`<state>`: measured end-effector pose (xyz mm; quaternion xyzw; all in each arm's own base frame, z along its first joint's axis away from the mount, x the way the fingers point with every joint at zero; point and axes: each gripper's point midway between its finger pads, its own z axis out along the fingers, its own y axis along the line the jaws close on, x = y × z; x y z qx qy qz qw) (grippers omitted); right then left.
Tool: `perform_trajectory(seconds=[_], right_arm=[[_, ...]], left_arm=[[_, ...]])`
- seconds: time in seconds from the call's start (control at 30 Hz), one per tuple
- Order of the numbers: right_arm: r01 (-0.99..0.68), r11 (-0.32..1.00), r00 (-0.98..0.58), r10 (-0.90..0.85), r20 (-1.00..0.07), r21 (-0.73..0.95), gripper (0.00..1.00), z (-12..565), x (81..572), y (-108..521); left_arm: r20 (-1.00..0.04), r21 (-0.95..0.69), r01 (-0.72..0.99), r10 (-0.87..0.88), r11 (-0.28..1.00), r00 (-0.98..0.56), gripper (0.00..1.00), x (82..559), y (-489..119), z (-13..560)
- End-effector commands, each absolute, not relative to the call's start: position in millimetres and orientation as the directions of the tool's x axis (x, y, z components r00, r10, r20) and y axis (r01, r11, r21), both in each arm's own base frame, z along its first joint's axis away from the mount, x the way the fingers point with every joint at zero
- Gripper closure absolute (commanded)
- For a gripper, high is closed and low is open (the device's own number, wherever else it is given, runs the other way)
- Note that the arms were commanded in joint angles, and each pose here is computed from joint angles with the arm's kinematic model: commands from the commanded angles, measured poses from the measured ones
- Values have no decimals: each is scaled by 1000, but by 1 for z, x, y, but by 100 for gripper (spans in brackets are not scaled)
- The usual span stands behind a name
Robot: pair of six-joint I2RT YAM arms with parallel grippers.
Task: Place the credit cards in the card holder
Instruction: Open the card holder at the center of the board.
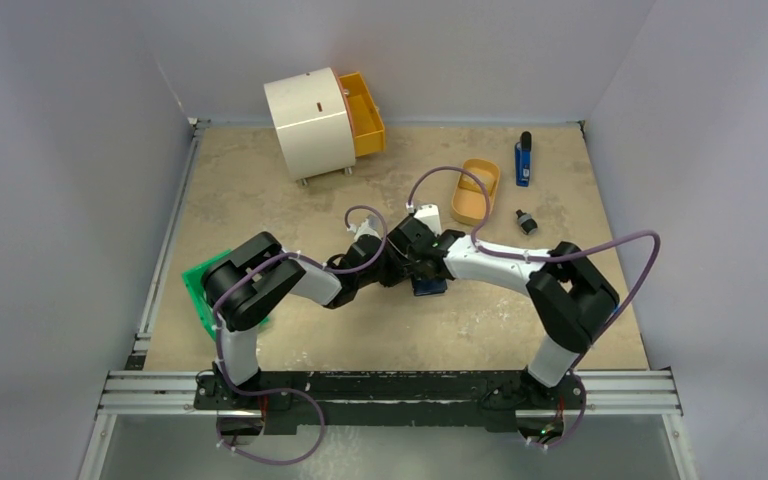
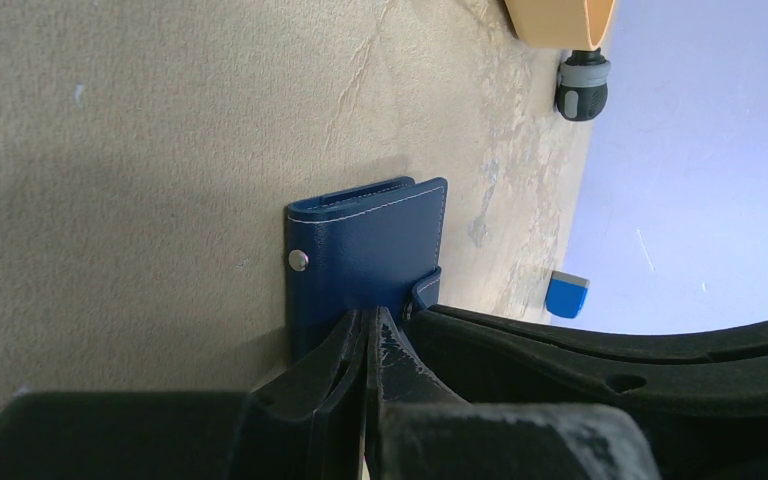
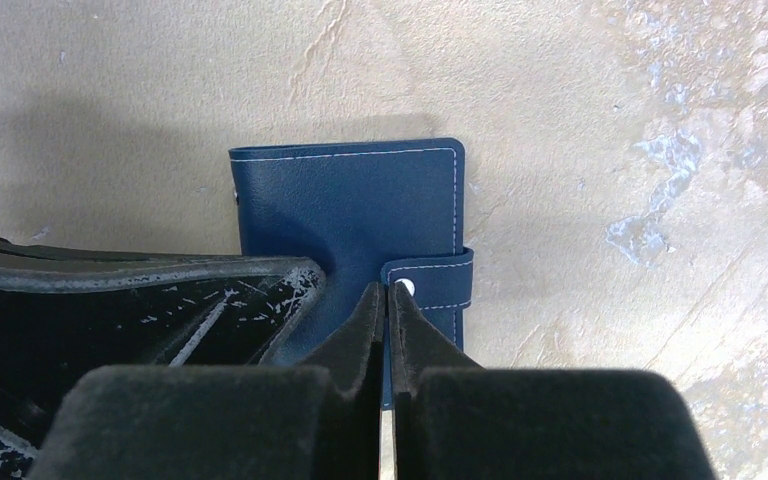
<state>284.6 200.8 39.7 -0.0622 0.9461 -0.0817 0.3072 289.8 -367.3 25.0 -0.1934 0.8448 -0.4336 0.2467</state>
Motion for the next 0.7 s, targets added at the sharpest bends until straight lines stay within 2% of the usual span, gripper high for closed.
perform_trajectory(seconds=[0.0,0.5,0.67], right_arm=[[12,960,-805,-157,-572,-280,100,46,281,164],[72,957,-807,-110,-579,-283,100,51,278,145],[68,967,-804,-92,-587,-245,100,56,277,148]], left_arm=[[-308,-597,-231,-485,768,-819,100,266,-311,-56],[-319,-564,-247,-484,788,-815,100,266,-304,-64],[-313,-599,-218,-476,770,-822,100,267,-313,-56]])
